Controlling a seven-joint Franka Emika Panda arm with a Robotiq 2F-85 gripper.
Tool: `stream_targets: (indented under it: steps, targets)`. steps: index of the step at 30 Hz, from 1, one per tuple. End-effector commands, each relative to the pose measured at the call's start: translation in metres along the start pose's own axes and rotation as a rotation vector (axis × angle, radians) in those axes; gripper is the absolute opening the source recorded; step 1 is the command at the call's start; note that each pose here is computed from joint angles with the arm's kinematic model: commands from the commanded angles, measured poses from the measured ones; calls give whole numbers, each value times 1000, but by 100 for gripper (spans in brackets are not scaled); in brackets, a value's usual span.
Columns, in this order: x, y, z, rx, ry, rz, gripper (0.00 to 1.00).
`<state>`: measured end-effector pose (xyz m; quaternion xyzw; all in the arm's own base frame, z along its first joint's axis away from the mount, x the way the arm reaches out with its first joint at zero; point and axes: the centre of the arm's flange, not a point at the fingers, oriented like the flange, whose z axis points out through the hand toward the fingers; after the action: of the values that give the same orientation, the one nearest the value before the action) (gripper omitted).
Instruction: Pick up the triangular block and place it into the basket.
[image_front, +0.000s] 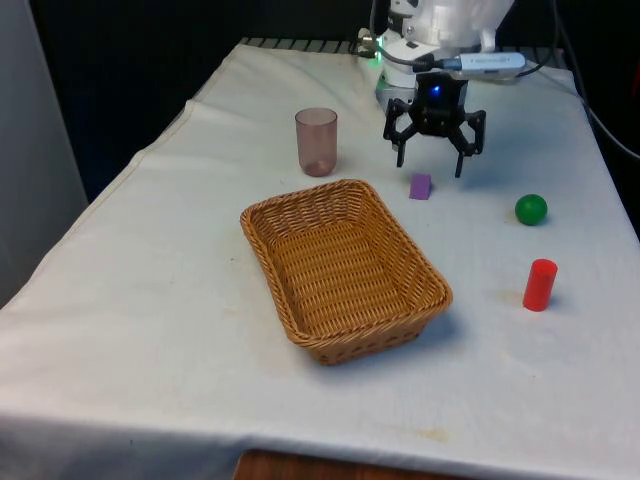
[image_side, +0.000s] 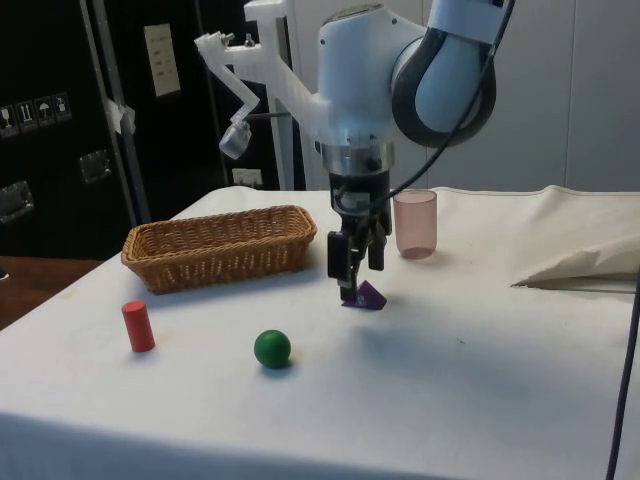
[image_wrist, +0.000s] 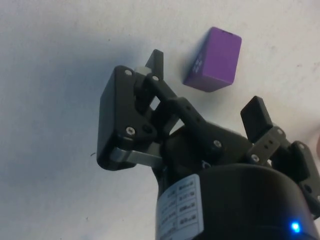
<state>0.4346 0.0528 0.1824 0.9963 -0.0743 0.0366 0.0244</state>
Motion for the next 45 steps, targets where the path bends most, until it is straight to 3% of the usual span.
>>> stream_targets:
  steps: [1,5,6,7,13,14,15,21,23,24,33,35,42,45]
  targets:
    - [1,-1,2,1,10,-6,100]
    - [0,0,5,3,12,-23,100]
    - [-1,0,4,1,1,-20,100]
    - [0,0,5,3,14,-28,100]
    - [1,5,8,4,20,-51,100]
    - [0,3,8,1,9,-47,100]
    - [1,6,9,4,23,-60,100]
    - [3,10,8,4,30,-65,100]
    - [3,10,8,1,20,-64,88]
    - [3,11,8,4,31,-65,88]
    - [3,12,8,0,23,-64,35]
    - [3,12,7,4,34,-66,33]
    - [4,12,7,1,25,-63,33]
    - [9,13,0,3,38,-64,33]
